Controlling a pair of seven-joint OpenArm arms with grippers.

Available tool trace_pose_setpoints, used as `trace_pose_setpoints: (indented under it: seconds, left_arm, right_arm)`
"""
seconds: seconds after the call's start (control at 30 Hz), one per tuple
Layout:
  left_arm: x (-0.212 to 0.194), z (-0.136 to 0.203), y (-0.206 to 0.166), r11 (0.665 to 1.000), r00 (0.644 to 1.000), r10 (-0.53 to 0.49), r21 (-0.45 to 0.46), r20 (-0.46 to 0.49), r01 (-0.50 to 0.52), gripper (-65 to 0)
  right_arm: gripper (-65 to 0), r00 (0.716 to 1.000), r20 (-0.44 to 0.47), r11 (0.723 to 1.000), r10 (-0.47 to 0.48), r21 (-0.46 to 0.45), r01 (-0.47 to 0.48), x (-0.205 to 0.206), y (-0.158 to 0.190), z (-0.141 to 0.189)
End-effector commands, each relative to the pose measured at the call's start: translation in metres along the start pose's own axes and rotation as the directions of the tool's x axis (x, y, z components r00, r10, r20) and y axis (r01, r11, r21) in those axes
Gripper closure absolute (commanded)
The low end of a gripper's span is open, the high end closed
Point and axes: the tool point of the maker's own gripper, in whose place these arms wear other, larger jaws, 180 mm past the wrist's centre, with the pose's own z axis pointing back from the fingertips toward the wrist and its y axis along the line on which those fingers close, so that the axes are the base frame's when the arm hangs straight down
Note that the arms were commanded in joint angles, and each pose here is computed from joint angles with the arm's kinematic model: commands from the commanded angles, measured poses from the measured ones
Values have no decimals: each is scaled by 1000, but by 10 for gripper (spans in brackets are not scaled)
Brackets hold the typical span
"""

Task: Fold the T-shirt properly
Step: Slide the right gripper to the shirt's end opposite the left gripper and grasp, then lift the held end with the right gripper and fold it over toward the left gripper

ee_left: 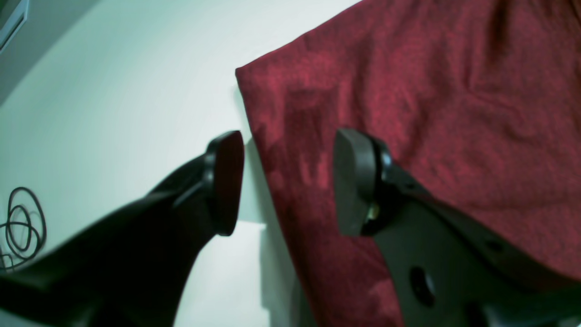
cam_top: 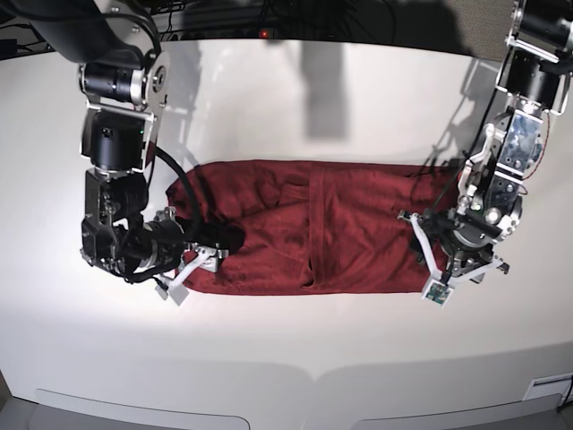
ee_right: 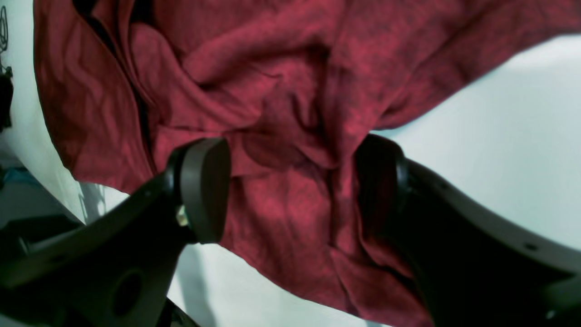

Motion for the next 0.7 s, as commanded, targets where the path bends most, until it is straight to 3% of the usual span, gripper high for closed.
trace_pose_setpoints:
  seconds: [0.0,0.2,0.23,0.37,0.5,0.67]
  left_arm:
    - [20,4,13,999,998,0,32,58,-2,-309]
    - [6,3,3,999,999,45,-15,-14,-45,-309]
    - [2,3,-2,998,998,60,-35,-18,-61,-309]
    - [-7,3,-18,997,998,55,-52,13,-54,-309]
    - [-20,3,-14,1000,1000,2,-7,-18,-2,-309]
    - [-24,3,-13,1000,999,-2,-4,-39,2,-309]
  right_arm:
    - [-384,998,55,999,29,15,-30,25,9,13]
    - [-35,995,91,999,37,13,-39,34,10,15]
    - [0,994,103,999,37,16,-39,37,11,15]
    - [0,987,155,992,48,106,-65,47,33,14]
    - [0,978,159,955,137,240,-173,45,77,6]
    - [0,967,160,935,200,265,-237,42,92,0]
